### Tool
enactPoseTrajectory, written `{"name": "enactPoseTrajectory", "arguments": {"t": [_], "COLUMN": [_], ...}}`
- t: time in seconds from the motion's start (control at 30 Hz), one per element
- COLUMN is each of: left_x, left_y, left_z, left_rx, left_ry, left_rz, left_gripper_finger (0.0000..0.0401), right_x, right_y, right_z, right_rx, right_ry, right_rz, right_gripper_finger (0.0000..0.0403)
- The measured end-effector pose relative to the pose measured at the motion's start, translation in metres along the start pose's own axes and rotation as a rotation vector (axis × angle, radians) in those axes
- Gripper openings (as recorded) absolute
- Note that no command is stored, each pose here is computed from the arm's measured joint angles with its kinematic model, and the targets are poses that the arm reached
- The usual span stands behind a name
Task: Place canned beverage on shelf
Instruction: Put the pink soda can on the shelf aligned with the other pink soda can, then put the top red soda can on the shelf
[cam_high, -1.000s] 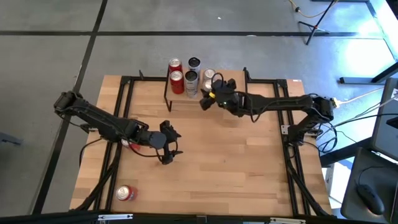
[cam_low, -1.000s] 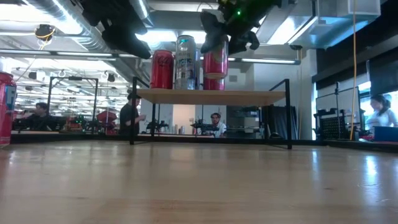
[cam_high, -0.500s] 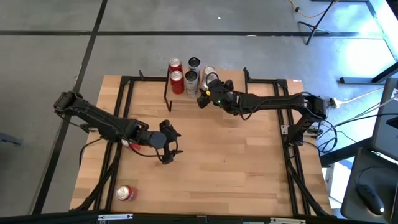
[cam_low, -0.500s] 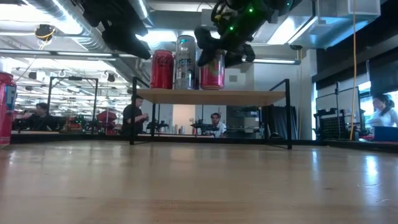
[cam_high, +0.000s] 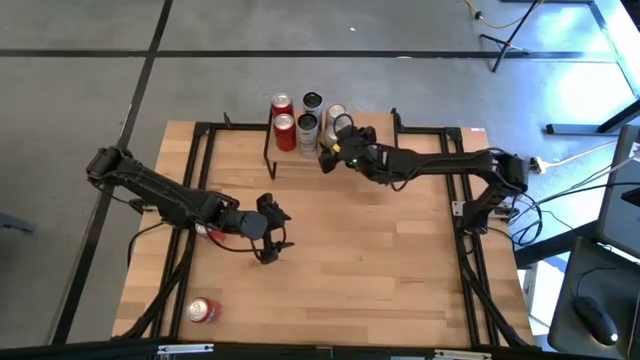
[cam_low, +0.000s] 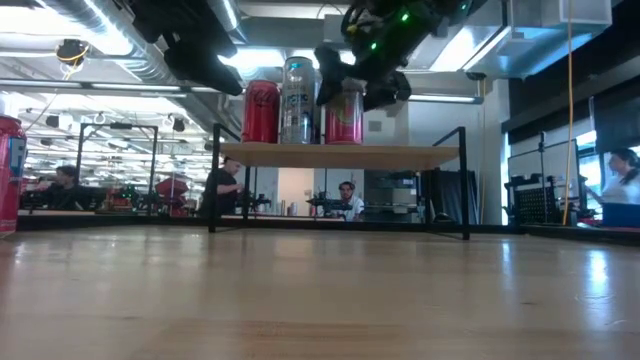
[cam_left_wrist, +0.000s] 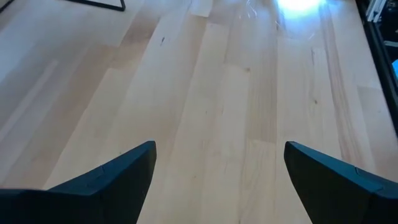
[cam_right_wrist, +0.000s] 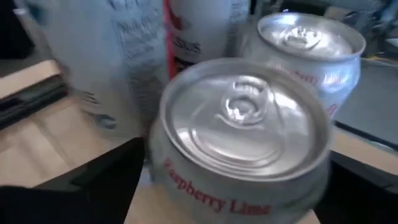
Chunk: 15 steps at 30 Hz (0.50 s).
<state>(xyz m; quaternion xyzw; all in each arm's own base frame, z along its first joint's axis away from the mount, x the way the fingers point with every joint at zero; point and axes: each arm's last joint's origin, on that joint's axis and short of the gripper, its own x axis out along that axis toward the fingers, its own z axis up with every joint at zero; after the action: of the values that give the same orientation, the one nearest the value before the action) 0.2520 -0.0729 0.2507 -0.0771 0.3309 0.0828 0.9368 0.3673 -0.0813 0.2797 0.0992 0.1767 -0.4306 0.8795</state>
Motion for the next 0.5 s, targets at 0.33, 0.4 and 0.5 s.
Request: {"name": "enactPoseTrajectory", "arguments": {"t": [0.33, 0.4, 0.5], "left_x": [-0.014, -0.016, -0.020], "left_y": [0.000, 0.000, 0.000], "left_z": [0.005, 0.005, 0.007], "left_rx": [-0.011, -0.021, -0.087], "left_ry": [-0.017, -0.006, 0.049], "left_rz": [-0.113, -0.143, -0.155], "left_gripper_finger": [0.0349, 0.0349, 0.0349], "right_x": [-0.068, -0.084, -0.111], "right_y": [-0.014, -0.013, -0.008], "right_z": [0.029, 0.031, 0.033], "right_rx": [-0.016, -0.028, -0.041], "right_ry": [0.011, 0.027, 0.037], "right_rz": [0.150, 0.228, 0.360], "right_gripper_finger": [0.0336, 0.0335, 0.0336]}}
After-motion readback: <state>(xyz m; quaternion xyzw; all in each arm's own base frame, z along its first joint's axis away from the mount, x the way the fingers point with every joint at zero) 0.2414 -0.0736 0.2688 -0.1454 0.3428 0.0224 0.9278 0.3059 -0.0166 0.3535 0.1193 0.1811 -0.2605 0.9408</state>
